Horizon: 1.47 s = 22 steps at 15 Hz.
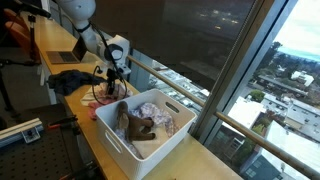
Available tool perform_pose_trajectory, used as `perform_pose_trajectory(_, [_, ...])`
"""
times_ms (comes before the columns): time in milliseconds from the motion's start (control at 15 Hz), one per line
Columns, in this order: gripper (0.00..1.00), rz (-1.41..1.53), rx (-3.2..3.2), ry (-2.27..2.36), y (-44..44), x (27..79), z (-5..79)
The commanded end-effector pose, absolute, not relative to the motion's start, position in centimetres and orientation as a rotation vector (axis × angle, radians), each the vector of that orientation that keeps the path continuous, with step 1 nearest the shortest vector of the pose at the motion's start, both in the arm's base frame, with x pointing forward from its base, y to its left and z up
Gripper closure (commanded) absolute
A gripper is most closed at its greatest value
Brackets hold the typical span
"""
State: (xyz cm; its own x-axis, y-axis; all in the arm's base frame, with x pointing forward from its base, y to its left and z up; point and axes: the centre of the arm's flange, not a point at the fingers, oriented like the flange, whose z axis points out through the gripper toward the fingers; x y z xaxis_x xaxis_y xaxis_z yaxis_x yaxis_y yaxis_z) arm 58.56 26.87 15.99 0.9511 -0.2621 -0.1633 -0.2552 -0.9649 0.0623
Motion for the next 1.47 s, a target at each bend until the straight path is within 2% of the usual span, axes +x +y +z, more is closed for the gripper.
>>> perform_pose_trajectory(0, [1.0, -0.127, 3.108, -0.427, 24.3, 57.9, 24.8])
perform_pose_trajectory(400, [1.0, 0.154, 3.14, -0.592, 18.3, 58.4, 37.6])
perform_pose_trajectory(867, [1.0, 0.39, 3.078, -0.904, 4.7, 58.1, 51.0])
perform_pose_trajectory(1400, [1.0, 0.645, 2.987, -1.047, -7.4, 54.9, 68.2])
